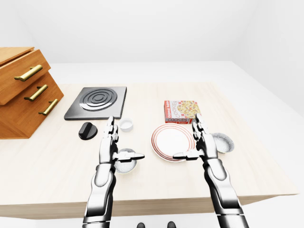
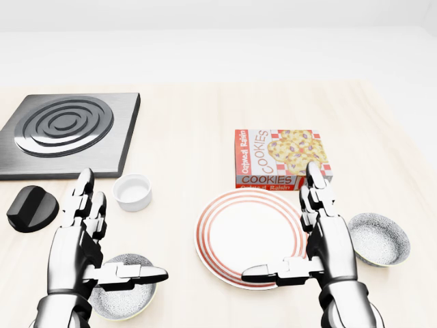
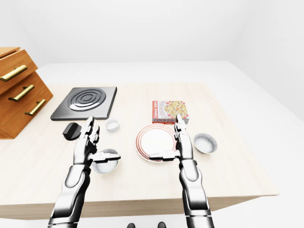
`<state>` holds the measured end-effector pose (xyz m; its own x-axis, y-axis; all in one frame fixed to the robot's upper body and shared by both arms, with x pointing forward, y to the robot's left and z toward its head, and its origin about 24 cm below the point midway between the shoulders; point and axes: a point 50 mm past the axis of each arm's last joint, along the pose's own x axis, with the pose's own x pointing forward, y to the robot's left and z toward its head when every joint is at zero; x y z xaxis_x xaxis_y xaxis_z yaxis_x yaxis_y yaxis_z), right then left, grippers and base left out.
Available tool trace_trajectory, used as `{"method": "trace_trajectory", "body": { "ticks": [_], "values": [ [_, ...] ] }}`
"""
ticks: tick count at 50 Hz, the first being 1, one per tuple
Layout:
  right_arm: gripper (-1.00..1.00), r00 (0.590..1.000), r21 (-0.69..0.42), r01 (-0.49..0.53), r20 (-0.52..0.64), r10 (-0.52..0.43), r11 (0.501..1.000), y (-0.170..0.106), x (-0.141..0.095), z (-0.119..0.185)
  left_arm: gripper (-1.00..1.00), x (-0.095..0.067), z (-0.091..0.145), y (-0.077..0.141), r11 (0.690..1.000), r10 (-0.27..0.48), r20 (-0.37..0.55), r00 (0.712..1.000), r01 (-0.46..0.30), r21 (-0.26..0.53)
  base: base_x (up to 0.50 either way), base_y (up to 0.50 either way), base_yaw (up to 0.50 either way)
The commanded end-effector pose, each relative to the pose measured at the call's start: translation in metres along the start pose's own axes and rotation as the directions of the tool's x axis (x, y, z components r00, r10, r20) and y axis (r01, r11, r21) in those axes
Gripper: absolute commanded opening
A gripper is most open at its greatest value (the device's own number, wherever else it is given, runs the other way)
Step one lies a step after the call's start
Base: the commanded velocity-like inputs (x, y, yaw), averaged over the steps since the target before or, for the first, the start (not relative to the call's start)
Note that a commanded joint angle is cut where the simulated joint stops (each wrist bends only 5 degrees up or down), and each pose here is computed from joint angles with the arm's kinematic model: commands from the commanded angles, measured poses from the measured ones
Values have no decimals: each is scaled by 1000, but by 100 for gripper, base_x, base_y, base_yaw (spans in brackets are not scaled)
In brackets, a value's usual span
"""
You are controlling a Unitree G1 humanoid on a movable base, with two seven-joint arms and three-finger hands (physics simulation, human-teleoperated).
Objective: Pick the akita bowl next to the plate and place it on the plate.
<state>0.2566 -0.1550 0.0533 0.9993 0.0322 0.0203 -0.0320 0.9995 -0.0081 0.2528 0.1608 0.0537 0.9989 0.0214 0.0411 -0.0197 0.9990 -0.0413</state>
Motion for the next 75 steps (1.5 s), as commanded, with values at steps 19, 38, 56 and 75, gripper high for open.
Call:
{"method": "trace_trajectory", "body": {
  "ticks": [19, 38, 56, 75],
  "values": [
    [100, 1000, -11, 4, -4, -4, 1000, 0, 1, -1, 100, -9, 87, 12, 999, 37, 329, 943, -35, -13, 0, 0, 0],
    [100, 1000, -20, 2, -14, -3, 1000, 1, 1, -4, 100, -20, 147, 48, 990, 107, 562, 820, -137, 12, 0, 0, 0],
    [100, 1000, -30, -5, -24, 5, 1000, 1, 0, -8, 100, -32, 180, 90, 968, 212, 661, 720, -250, -38, 0, 0, 0],
    [100, 999, -41, -10, -31, 8, 999, 2, -1, -11, 100, -59, 235, 144, 920, 322, 772, 548, -372, -119, 0, 0, 0]
  ]
}}
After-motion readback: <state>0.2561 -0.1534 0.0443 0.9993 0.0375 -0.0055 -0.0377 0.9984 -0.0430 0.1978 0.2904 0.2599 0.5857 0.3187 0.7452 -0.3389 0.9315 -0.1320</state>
